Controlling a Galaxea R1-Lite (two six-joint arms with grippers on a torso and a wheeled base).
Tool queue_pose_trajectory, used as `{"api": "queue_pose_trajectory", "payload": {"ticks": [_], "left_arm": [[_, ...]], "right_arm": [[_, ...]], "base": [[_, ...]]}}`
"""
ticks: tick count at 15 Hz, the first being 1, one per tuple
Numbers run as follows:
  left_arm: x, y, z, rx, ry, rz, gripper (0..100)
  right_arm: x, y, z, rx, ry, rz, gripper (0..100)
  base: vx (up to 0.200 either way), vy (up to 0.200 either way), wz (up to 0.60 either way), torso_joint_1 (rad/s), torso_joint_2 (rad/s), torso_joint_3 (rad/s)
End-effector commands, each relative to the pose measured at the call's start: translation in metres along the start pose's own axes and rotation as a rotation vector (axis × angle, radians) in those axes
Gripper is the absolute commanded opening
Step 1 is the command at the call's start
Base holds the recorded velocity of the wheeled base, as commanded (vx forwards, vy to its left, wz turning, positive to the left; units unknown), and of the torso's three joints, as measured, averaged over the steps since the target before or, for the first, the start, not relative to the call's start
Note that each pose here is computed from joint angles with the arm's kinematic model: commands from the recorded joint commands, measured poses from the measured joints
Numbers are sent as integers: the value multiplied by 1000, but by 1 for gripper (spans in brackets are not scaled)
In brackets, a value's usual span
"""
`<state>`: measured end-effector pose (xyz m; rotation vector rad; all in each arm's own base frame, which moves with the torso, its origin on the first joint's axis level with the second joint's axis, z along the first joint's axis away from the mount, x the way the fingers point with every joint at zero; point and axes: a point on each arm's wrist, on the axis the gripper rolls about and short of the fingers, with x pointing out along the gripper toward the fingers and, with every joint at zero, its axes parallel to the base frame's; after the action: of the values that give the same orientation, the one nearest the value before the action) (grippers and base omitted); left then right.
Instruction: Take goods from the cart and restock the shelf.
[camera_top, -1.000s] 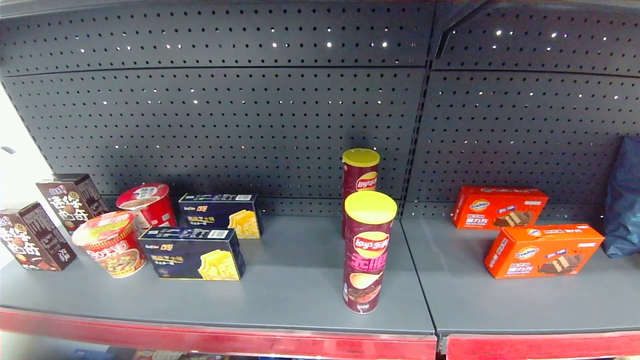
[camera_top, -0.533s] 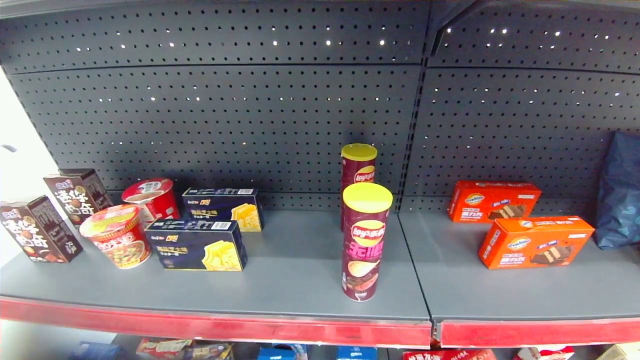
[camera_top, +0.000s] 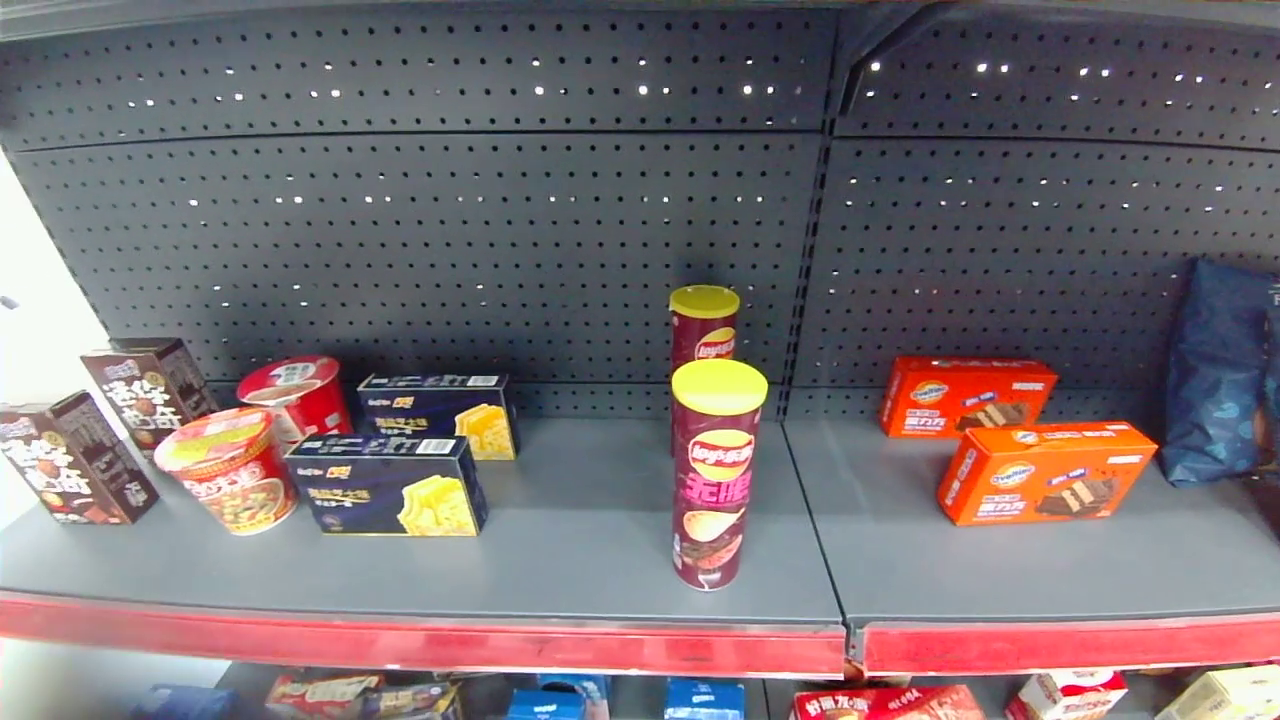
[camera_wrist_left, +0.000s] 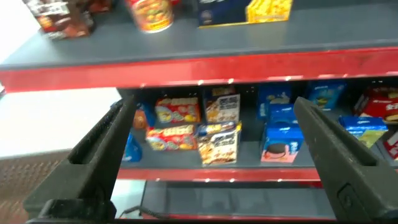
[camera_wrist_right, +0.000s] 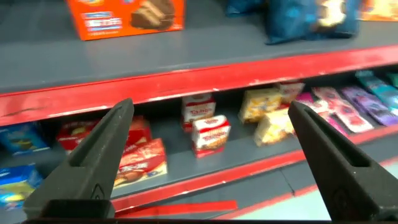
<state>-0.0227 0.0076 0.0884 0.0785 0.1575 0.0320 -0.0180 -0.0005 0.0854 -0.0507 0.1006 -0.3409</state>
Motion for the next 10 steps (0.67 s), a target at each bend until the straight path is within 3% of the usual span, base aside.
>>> {"api": "queue_pose_trajectory", "payload": {"ticks": [1, 10], "left_arm": [[0, 0, 0, 1, 3, -4, 100], [1, 0, 0, -4, -1, -2, 100]], "right_arm": [[0, 0, 0, -1, 4, 0, 100], [0, 0, 0, 3, 5, 0, 100]], "base": [[0, 0, 0, 0, 0, 0], [0, 0, 0, 0, 0, 0]]}}
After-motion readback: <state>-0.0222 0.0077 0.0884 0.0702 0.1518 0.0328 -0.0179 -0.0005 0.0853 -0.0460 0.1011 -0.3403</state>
